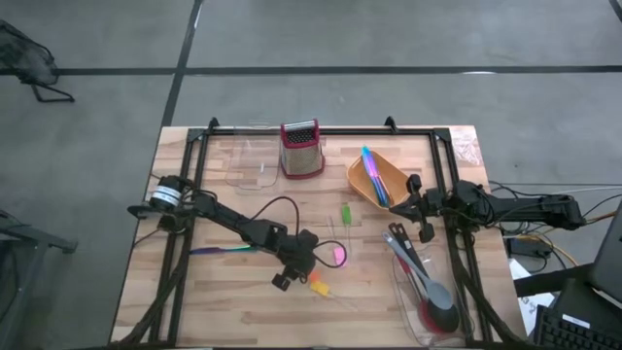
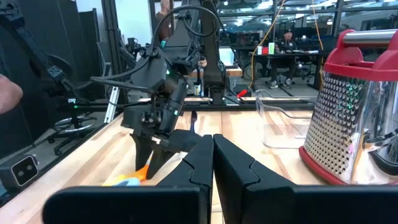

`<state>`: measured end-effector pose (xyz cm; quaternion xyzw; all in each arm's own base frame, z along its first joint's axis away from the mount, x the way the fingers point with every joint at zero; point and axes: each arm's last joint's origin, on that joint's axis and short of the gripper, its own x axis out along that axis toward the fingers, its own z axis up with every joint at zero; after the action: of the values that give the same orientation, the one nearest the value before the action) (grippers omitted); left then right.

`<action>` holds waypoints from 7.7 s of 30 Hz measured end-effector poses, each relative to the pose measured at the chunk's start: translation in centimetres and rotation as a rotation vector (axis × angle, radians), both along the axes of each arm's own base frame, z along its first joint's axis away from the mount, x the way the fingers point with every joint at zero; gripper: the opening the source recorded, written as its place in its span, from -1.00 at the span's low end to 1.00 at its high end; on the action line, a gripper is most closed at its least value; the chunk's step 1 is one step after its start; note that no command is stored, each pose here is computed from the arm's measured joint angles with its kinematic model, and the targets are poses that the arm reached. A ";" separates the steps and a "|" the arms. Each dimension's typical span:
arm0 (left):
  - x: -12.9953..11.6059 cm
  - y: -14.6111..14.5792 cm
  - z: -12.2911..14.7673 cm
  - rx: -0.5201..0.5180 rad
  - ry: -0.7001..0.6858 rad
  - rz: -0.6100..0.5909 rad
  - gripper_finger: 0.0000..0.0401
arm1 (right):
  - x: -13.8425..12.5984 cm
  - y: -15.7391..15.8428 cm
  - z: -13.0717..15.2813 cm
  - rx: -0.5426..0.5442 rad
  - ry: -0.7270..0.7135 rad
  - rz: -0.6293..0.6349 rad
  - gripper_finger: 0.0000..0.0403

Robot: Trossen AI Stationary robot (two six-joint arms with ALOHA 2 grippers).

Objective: Pick & Place Kitchen Items
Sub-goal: Put the orange spatula into the top transparent bin, then put the yellow spatula into the top transparent bin

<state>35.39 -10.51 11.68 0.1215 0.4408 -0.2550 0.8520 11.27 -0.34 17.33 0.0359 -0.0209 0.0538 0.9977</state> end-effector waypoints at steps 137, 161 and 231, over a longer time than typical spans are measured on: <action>-12.2 19.5 14.9 0.187 -0.419 1.371 -0.02 | 0.0 0.0 0.0 0.000 0.002 0.000 -0.96; -3.2 4.3 14.4 -0.116 -0.484 0.567 -0.02 | 0.0 0.0 0.0 0.000 0.002 0.000 -0.96; 1.3 -6.2 3.9 -0.173 -0.107 0.324 -0.02 | 0.0 0.0 0.0 0.000 0.002 0.000 -0.96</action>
<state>36.68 -16.69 15.62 -0.0111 0.3849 -0.1447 0.9115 11.27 -0.34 17.30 0.0360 -0.0201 0.0540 0.9977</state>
